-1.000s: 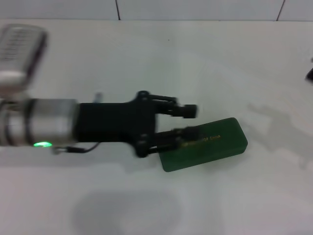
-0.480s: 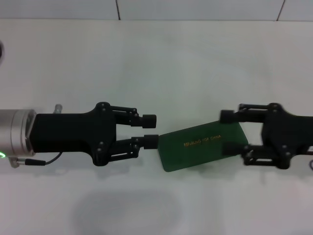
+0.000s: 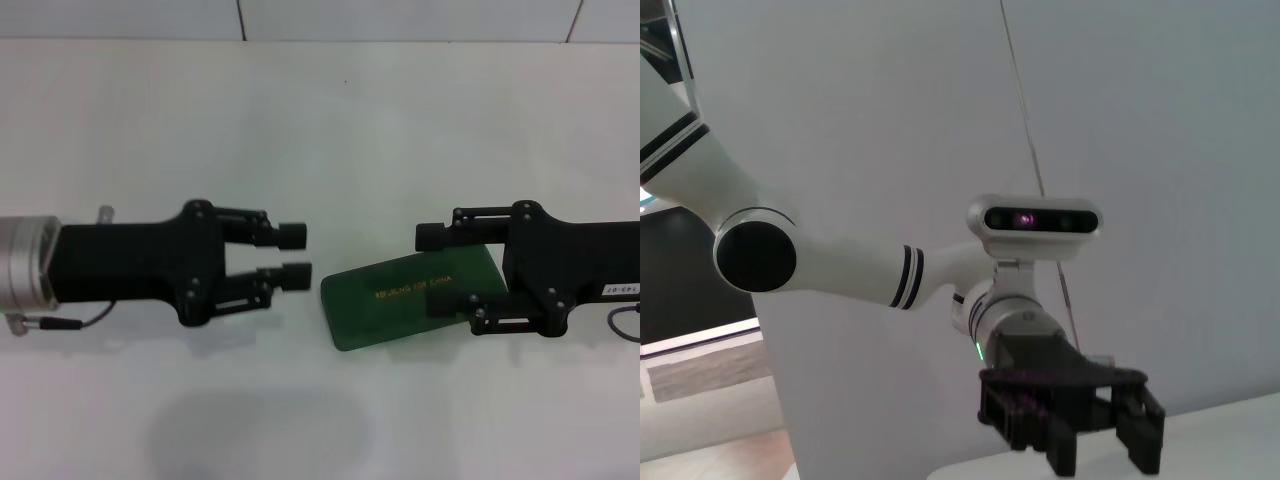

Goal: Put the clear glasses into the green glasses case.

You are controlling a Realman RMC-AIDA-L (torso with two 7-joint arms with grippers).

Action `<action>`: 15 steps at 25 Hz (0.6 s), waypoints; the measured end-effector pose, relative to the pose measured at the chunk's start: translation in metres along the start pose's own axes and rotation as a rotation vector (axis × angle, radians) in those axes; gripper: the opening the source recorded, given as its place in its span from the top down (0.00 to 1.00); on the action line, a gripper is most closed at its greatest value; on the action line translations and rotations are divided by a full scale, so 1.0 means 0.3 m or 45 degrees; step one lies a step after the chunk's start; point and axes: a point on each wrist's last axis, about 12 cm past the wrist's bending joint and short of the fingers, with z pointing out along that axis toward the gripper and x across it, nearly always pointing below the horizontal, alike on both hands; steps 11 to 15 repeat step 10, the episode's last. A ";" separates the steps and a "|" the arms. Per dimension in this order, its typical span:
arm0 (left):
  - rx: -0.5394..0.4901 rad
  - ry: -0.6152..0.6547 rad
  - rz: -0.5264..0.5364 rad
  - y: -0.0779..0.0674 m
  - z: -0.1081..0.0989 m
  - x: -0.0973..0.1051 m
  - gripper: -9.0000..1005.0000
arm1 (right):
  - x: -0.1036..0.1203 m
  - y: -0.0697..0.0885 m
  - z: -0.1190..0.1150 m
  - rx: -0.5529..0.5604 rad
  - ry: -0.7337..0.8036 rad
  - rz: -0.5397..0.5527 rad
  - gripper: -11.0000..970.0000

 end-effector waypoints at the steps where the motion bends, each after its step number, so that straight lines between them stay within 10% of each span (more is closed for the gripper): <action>1: -0.009 -0.011 0.003 0.001 -0.006 -0.004 0.58 | 0.000 -0.001 0.001 0.001 0.001 0.005 0.35; 15: -0.008 0.034 0.035 0.008 -0.012 -0.004 0.58 | -0.007 -0.013 0.006 0.014 0.005 0.003 0.35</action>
